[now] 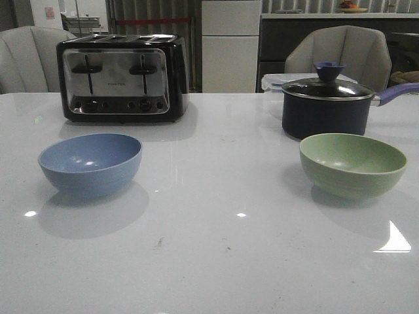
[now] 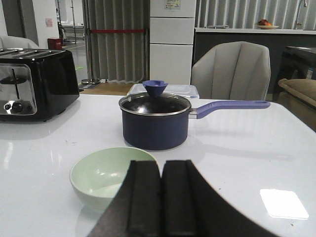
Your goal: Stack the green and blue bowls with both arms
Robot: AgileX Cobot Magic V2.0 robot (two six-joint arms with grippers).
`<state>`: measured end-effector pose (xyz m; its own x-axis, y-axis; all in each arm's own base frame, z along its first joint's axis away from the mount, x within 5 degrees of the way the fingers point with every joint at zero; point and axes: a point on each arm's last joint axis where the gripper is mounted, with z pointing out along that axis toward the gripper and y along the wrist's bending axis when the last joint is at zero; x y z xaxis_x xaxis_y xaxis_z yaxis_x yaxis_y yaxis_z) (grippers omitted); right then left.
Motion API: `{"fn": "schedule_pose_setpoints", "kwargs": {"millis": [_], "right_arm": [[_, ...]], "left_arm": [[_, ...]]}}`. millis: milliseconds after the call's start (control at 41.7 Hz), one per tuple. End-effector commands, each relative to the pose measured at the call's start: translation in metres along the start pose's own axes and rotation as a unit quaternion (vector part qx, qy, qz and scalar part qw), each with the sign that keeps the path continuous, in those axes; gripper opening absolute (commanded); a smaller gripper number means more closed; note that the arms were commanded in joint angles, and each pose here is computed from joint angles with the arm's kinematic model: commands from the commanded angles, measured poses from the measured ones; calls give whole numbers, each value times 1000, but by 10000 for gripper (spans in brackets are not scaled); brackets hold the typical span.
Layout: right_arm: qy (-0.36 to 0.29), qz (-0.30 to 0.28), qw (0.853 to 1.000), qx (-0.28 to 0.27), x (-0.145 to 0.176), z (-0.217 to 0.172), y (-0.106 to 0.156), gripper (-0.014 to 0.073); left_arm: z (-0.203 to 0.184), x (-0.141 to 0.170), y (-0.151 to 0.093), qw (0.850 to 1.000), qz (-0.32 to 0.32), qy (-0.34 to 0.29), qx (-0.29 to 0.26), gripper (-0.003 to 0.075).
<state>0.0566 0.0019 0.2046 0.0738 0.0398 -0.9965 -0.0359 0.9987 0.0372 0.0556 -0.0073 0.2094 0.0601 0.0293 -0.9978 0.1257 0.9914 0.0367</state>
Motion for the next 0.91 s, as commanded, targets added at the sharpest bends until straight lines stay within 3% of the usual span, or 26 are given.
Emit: {"fn": "schedule_pose_setpoints", "kwargs": {"millis": [0, 792, 888], "right_arm": [[-58, -5, 998, -1, -11, -2, 0, 43], [-60, -5, 998, -1, -11, -2, 0, 43], [-66, -5, 998, -1, -16, -3, 1, 43]], "left_arm": [[-2, -8, 1, 999, -6, -52, -2, 94], [-2, -8, 1, 999, -6, -52, -2, 94], [-3, -14, 1, 997, -3, -79, -5, 94]]}}
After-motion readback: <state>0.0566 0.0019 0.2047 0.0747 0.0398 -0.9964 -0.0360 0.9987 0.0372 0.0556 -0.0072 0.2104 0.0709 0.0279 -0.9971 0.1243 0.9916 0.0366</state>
